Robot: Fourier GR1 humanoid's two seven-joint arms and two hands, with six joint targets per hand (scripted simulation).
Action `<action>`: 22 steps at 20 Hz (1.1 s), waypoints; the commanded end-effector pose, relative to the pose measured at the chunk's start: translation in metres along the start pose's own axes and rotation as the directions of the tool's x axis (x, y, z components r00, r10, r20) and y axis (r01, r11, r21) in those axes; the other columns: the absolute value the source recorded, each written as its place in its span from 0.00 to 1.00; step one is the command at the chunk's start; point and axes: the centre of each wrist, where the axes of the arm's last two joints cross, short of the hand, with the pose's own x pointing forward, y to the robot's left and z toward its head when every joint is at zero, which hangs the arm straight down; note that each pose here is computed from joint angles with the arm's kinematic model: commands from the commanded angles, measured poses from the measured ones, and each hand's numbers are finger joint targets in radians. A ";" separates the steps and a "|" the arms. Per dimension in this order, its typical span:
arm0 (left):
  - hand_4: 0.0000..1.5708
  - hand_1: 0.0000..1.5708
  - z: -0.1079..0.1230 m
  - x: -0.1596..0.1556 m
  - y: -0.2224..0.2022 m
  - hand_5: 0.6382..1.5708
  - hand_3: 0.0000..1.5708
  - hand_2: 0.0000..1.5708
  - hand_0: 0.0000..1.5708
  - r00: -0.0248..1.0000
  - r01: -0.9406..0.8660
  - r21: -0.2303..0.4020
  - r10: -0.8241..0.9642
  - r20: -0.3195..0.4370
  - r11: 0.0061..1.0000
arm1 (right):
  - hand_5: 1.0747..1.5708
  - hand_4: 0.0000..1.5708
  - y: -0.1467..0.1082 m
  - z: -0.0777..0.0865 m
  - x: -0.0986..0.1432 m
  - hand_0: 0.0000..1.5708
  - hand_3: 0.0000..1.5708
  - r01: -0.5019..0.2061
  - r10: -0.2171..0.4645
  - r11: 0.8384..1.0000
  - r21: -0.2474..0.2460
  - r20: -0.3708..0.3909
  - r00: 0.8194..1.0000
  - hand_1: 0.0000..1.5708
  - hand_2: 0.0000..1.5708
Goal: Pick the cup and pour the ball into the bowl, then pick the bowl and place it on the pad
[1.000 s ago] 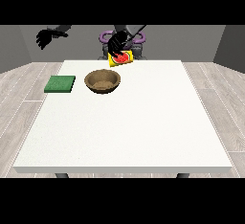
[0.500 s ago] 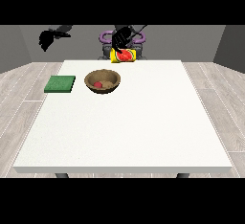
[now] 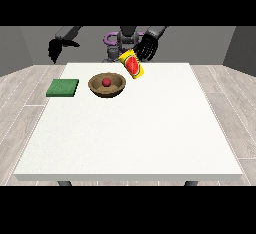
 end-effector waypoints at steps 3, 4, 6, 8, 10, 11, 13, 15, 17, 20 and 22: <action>0.00 0.00 0.019 -0.025 0.013 0.98 0.00 0.00 0.00 0.828 -0.539 0.100 0.548 -0.115 0.836 | 0.99 0.18 0.051 -0.032 0.007 0.00 0.00 0.011 -0.013 1.000 0.026 0.082 0.997 0.00 0.00; 0.00 0.00 0.022 -0.026 0.016 0.98 0.00 0.00 0.00 0.786 -0.605 0.101 0.613 -0.084 0.790 | 1.00 0.19 0.053 -0.032 0.006 0.00 0.00 0.013 -0.013 1.000 0.010 0.068 0.998 0.00 0.00; 0.00 0.00 0.034 -0.025 0.015 0.99 0.00 0.00 0.00 0.718 -0.695 0.032 0.696 -0.017 0.718 | 1.00 0.16 0.083 -0.043 0.006 0.00 0.00 0.003 -0.002 1.000 -0.017 0.078 0.997 0.00 0.00; 0.00 0.00 0.039 -0.030 0.017 0.99 0.00 0.00 0.00 0.652 -0.757 -0.039 0.758 0.017 0.652 | 1.00 0.14 0.107 -0.037 -0.013 0.00 0.00 0.035 -0.030 0.997 -0.066 0.076 0.997 0.00 0.00; 0.00 0.00 0.058 -0.045 0.004 0.99 0.00 0.00 0.00 0.608 -0.791 -0.064 0.793 0.038 0.609 | 1.00 0.19 0.104 -0.045 -0.004 0.00 0.00 0.045 -0.039 0.995 -0.085 0.066 0.997 0.00 0.00; 0.00 0.00 0.050 -0.043 0.012 0.99 0.00 0.00 0.00 0.601 -0.789 -0.089 0.793 0.098 0.608 | 1.00 0.20 0.102 -0.051 -0.001 0.00 0.00 0.055 -0.040 0.988 -0.146 0.106 0.994 0.00 0.00; 0.00 0.00 0.065 -0.059 0.003 0.99 0.00 0.00 0.00 0.596 -0.794 -0.122 0.802 0.035 0.595 | 1.00 0.20 0.121 -0.039 -0.025 0.00 0.00 0.062 -0.057 0.987 -0.146 0.038 0.998 0.00 0.00; 0.00 0.00 0.053 -0.079 0.019 0.99 0.00 0.00 0.00 0.587 -0.798 -0.108 0.805 0.084 0.593 | 1.00 0.21 0.127 -0.054 -0.014 0.00 0.00 0.059 -0.048 0.988 -0.141 0.082 0.995 0.00 0.00; 0.00 0.00 0.055 -0.089 0.026 0.99 0.00 0.00 0.00 0.604 -0.789 -0.091 0.794 0.064 0.608 | 1.00 0.19 0.115 -0.060 -0.018 0.00 0.00 0.064 -0.056 0.990 -0.126 0.061 0.997 0.00 0.00; 0.00 0.00 0.056 -0.091 0.037 0.99 0.00 0.00 0.00 0.606 -0.783 -0.117 0.792 0.076 0.610 | 0.99 0.17 0.108 -0.066 -0.023 0.00 0.00 0.059 -0.052 0.982 -0.181 0.045 0.998 0.00 0.00; 0.00 0.00 0.047 -0.087 0.045 0.99 0.00 0.00 0.00 0.600 -0.788 -0.079 0.791 0.122 0.610 | 0.99 0.16 0.107 -0.070 -0.025 0.00 0.00 0.070 -0.057 0.985 -0.160 0.083 0.995 0.00 0.00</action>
